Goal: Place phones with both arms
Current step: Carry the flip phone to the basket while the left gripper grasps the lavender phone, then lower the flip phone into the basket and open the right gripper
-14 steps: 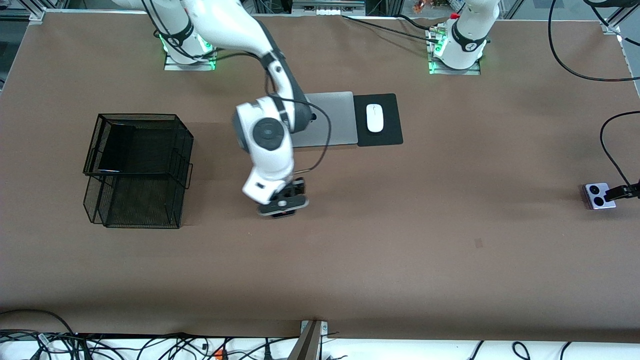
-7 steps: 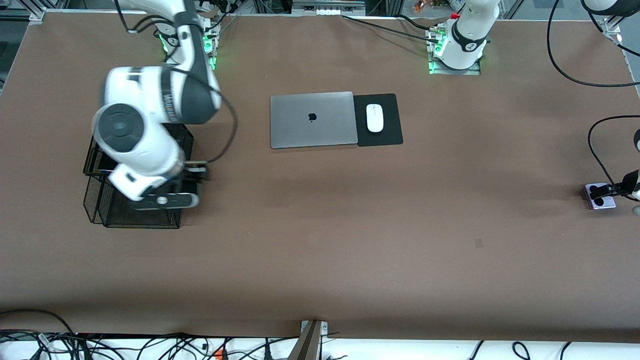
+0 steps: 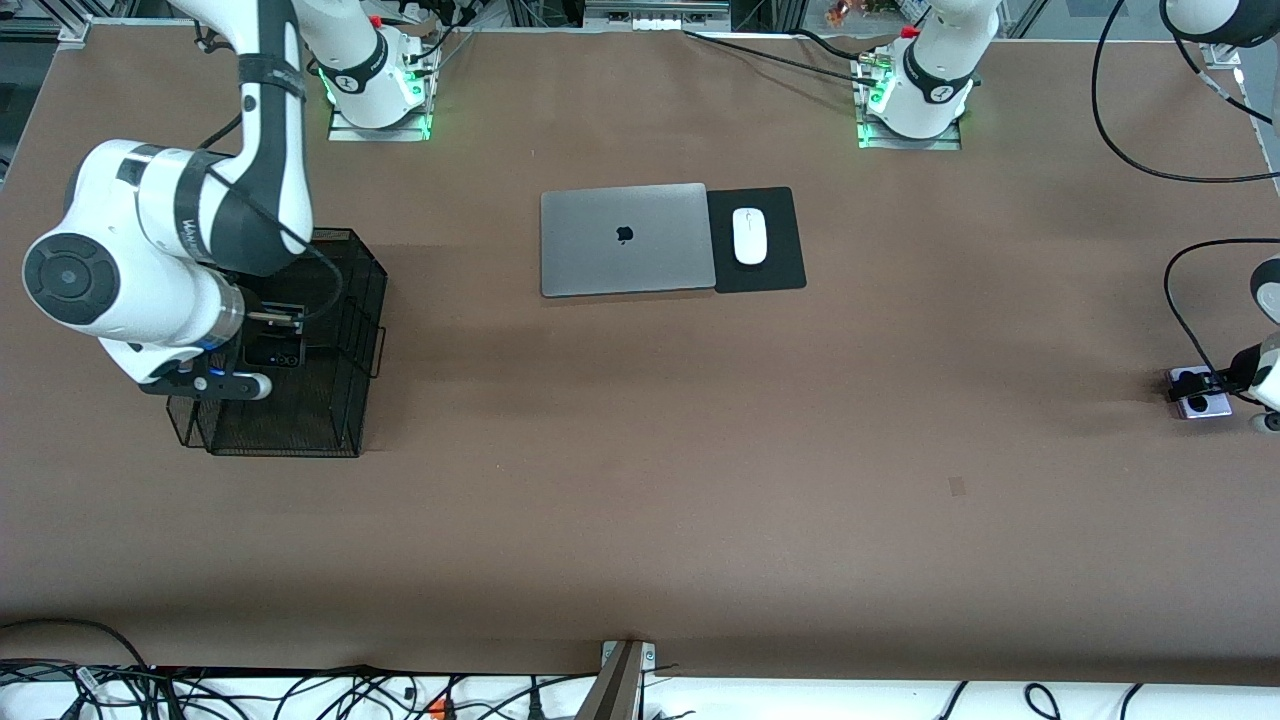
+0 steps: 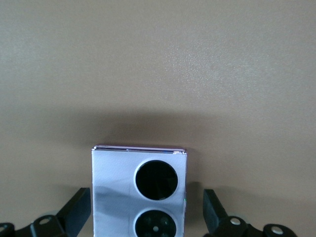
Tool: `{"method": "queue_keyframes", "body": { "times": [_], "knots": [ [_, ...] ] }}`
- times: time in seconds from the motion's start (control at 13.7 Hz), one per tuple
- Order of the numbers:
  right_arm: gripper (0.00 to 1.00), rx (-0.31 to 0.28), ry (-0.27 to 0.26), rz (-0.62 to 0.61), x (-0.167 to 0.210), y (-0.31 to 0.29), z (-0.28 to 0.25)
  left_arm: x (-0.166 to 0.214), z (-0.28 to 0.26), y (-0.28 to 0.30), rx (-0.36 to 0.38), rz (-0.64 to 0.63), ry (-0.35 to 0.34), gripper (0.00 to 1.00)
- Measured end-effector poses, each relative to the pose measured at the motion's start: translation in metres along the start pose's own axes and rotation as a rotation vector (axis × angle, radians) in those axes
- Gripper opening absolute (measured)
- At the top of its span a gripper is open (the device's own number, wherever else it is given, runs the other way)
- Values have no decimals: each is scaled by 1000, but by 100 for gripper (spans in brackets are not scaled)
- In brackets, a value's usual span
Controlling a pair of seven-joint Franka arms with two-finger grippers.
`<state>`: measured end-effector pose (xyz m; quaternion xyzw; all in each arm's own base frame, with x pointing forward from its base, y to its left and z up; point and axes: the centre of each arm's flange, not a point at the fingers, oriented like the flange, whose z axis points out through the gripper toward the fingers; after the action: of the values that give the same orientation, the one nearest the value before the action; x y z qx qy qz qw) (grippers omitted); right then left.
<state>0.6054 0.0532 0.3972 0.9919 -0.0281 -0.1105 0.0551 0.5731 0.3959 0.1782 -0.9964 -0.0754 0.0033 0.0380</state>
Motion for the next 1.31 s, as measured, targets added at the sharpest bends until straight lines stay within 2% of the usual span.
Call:
{"method": "queue_keyframes", "body": {
  "times": [0.22,0.44,0.66,1.24,1.31],
  "knots": [
    [81,61,8,13,-16,30,42,0,2,0,1,0,3,100],
    [81,96,-22,19,-31,38,68,0,5,0,-1,1,0,100],
    [81,97,-44,19,-37,36,80,-2,7,-3,3,7,7,100],
    [82,81,-52,31,-37,31,90,-7,20,-13,5,15,21,100],
    [83,81,-52,31,-37,31,89,-7,20,-12,4,16,21,94]
  ]
}}
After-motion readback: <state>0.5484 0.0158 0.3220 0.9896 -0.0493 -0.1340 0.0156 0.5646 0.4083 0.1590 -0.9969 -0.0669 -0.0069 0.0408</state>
